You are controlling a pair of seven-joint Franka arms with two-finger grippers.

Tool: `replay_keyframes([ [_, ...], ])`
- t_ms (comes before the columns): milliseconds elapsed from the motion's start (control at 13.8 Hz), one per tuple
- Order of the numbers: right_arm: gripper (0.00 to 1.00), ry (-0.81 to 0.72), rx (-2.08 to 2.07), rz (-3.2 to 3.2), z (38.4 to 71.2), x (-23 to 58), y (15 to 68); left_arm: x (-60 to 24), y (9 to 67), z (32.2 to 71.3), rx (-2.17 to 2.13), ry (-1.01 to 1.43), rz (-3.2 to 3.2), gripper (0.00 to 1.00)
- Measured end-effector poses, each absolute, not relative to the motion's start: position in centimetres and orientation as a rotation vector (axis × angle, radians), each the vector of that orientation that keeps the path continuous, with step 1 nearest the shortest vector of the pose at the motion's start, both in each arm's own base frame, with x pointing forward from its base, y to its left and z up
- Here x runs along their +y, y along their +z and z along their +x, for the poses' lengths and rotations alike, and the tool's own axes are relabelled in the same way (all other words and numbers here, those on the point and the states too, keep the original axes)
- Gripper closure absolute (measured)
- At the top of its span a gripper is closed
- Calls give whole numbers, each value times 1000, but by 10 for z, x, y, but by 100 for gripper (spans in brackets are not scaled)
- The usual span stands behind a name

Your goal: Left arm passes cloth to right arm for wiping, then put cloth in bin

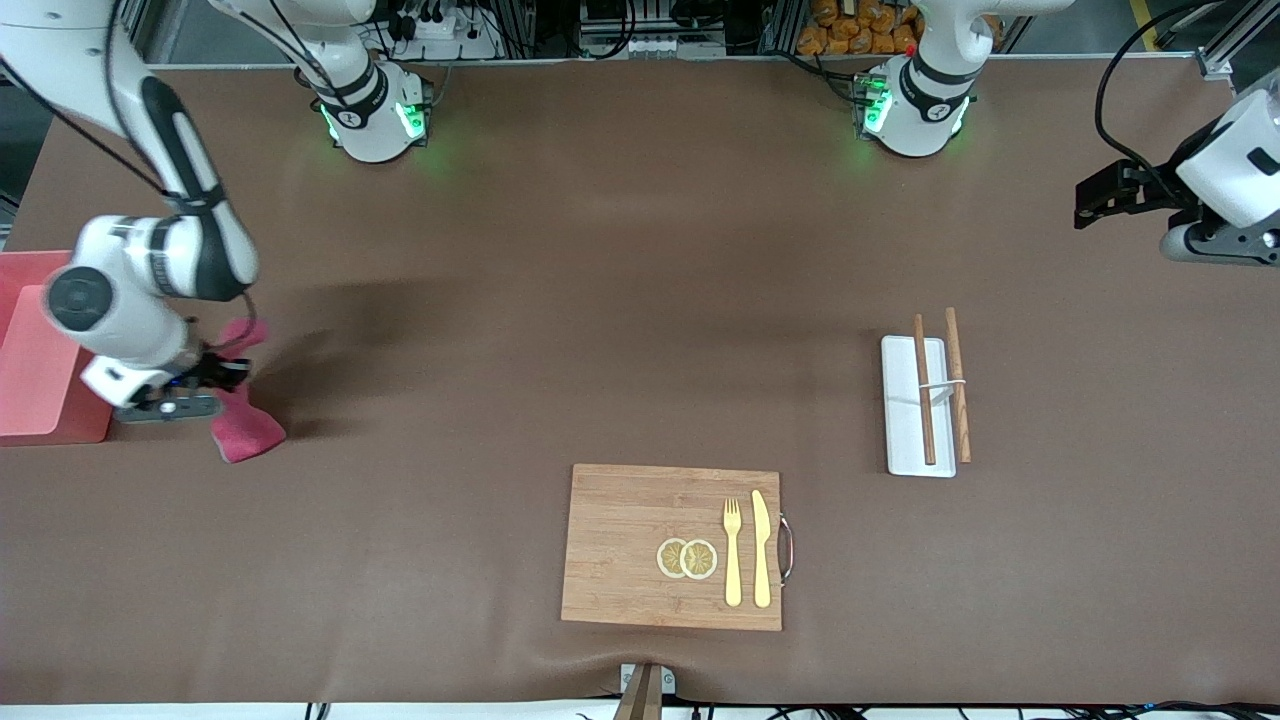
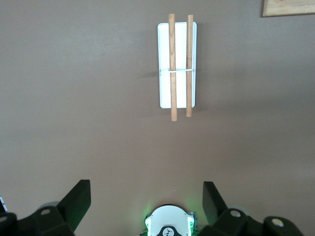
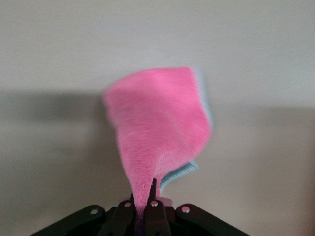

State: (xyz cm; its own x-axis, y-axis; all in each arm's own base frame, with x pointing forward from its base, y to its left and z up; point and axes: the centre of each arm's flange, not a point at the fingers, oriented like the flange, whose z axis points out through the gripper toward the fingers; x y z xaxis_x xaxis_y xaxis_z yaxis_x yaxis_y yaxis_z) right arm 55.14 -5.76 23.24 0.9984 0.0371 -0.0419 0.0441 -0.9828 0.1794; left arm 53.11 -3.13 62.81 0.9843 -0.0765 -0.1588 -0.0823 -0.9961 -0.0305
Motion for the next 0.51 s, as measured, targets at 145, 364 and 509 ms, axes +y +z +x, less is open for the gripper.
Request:
replay_keyframes([
  [145,97,-36,-105,2963,546,29,224,-26,630,531,89,241,-3095,0],
  [364,97,21,-368,2990,525,163,228,-26,631,530,87,238,-3098,0],
  [509,97,-11,-526,3059,520,213,241,-34,631,529,105,238,-3097,0],
])
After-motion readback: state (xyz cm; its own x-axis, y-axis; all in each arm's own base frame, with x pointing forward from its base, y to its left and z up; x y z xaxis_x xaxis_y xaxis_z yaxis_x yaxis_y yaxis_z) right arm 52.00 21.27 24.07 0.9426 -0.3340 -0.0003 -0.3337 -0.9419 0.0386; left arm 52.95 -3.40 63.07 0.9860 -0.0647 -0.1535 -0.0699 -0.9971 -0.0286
